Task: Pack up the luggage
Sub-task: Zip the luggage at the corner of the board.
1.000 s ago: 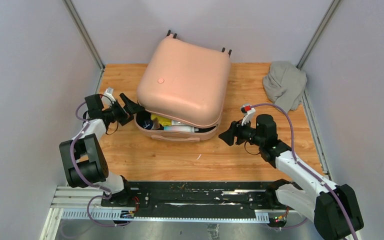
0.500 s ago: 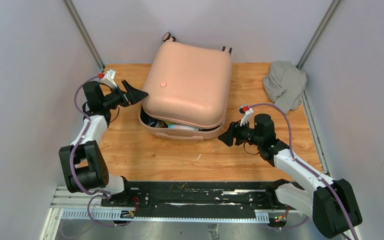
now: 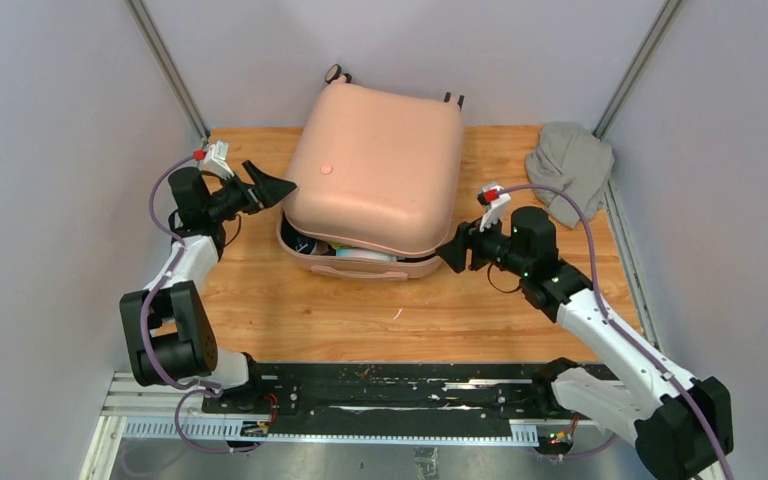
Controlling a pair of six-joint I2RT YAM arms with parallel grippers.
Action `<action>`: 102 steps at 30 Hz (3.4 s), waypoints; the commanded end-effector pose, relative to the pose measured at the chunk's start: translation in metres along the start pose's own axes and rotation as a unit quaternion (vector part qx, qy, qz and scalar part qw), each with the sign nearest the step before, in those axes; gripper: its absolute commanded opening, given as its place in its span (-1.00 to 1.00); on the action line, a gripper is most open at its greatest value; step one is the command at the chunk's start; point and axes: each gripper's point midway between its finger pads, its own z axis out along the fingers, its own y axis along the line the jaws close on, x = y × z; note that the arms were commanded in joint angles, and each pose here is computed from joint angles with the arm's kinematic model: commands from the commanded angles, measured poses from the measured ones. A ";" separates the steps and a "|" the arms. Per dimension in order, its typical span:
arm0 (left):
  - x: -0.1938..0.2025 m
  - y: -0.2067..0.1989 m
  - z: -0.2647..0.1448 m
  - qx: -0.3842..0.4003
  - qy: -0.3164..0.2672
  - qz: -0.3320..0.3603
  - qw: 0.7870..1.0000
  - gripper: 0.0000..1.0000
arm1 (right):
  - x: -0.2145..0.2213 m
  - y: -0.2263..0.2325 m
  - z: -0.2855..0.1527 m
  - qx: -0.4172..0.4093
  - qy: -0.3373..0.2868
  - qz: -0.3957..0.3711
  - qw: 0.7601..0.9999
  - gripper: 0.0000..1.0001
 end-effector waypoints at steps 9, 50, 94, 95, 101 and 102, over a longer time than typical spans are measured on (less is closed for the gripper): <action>0.034 0.015 0.001 -0.008 0.004 -0.063 0.998 1.00 | -0.034 0.042 0.025 0.084 0.042 -0.230 0.968 0.33; -0.002 -0.014 -0.042 -0.111 0.075 0.138 0.981 1.00 | 0.036 0.006 -0.022 0.061 0.077 -0.050 0.994 0.58; 0.101 0.082 -0.046 -0.120 0.171 0.119 0.971 0.10 | 0.025 -0.056 0.034 0.061 0.004 -0.093 0.994 -1.00; 0.102 0.081 -0.046 -0.119 0.172 0.120 0.970 0.00 | 0.026 -0.058 0.033 0.067 0.007 -0.094 0.993 -1.00; 0.105 0.080 -0.046 -0.118 0.175 0.126 0.969 -0.42 | 0.028 -0.059 0.030 0.070 0.013 -0.096 0.993 -0.72; 0.105 0.080 -0.046 -0.118 0.176 0.126 0.969 -0.47 | 0.027 -0.060 0.030 0.072 0.012 -0.097 0.993 -0.60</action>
